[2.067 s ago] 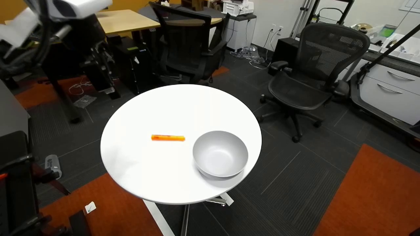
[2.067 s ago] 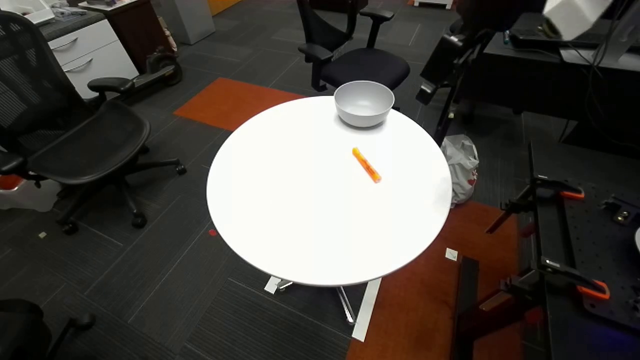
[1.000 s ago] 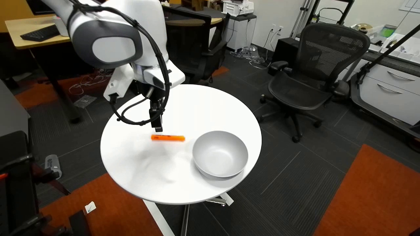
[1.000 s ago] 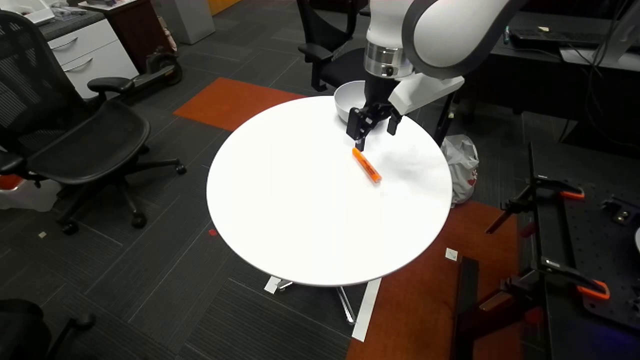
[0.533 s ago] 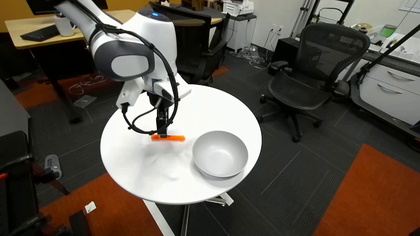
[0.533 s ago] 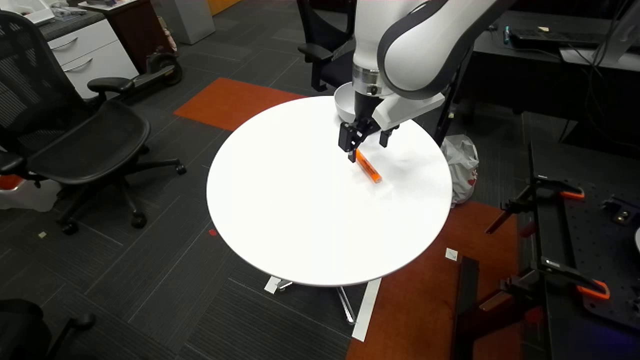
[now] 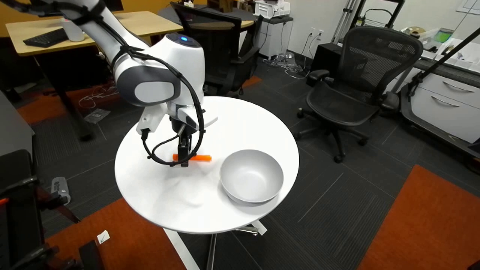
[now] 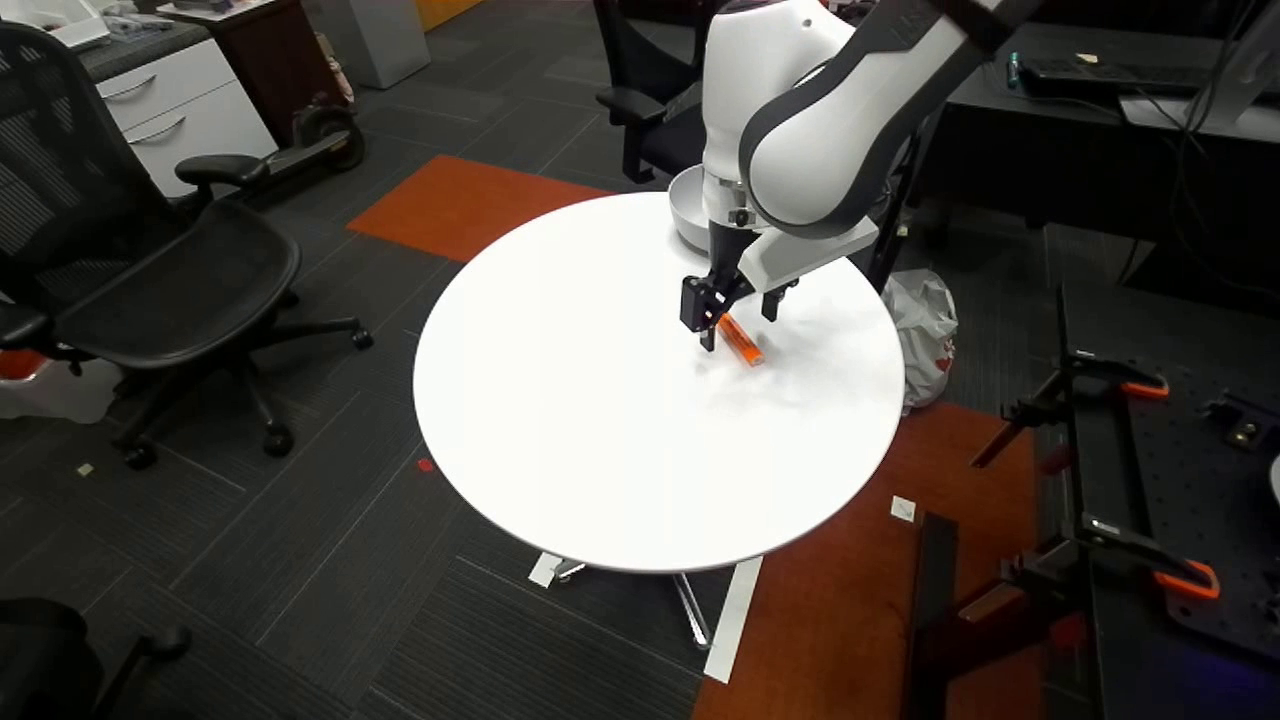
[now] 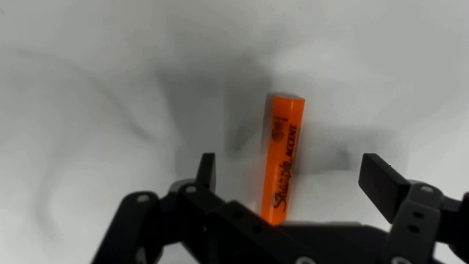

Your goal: Put the marker in the bowl

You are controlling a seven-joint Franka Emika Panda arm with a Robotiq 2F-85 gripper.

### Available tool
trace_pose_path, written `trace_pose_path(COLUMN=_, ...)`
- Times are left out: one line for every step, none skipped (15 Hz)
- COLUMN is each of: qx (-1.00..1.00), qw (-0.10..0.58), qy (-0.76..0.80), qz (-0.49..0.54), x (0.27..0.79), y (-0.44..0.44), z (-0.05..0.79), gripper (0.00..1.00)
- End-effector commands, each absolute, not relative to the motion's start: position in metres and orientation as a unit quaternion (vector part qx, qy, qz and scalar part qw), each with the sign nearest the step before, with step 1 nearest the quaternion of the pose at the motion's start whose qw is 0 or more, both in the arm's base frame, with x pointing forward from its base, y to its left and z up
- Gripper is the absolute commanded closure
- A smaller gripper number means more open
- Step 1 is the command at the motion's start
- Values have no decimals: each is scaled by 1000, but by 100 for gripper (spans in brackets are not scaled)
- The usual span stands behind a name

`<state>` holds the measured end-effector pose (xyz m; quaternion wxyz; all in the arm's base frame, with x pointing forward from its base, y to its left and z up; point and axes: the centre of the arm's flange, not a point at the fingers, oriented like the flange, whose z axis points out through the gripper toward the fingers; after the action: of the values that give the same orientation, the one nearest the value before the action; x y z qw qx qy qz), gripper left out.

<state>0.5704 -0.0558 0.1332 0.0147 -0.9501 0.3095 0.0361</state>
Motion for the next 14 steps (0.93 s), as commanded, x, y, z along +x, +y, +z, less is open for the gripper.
trace_pose_path(qx=-951, qw=6, qy=309, qz=33, x=577, y=-56, z=130, gripper=28)
trace_pose_path(qx=-951, qw=4, qy=308, qz=33, x=578, y=-56, z=130, gripper=34)
trace_pose_path(qx=-951, qw=3, qy=308, qz=32, x=578, y=-56, z=130, gripper=43)
trace_pose_path(qx=-951, qw=1, qy=307, qz=33, x=578, y=-56, z=130, gripper=50)
trace_pose_path(qx=-951, qw=0, qy=307, qz=33, x=578, y=-57, z=130, gripper=57)
trace_pose_path(qx=-951, qw=0, qy=307, qz=32, x=579, y=-57, z=131, gripper=66)
trace_pose_path(qx=-951, qw=0, qy=307, qz=32, x=579, y=-58, z=132, gripper=73)
trace_pose_path(qx=-951, qw=0, qy=307, qz=32, x=580, y=-58, z=133, gripper=81)
trace_pose_path(qx=-951, qw=-1, qy=307, qz=32, x=580, y=-59, z=133, gripper=88)
trace_pose_path(qx=-951, qw=-1, qy=307, qz=32, x=581, y=-59, z=133, gripper=96)
trace_pose_path(qx=-951, qw=-1, qy=307, qz=32, x=581, y=-60, z=134, gripper=99)
trace_pose_path(qx=-952, qw=-7, qy=306, qz=28, x=583, y=-60, z=137, gripper=97)
trace_pose_path(qx=-953, qw=-12, qy=302, qz=24, x=584, y=-59, z=144, gripper=95)
trace_pose_path(qx=-955, qw=-22, qy=296, qz=11, x=584, y=-57, z=157, gripper=95)
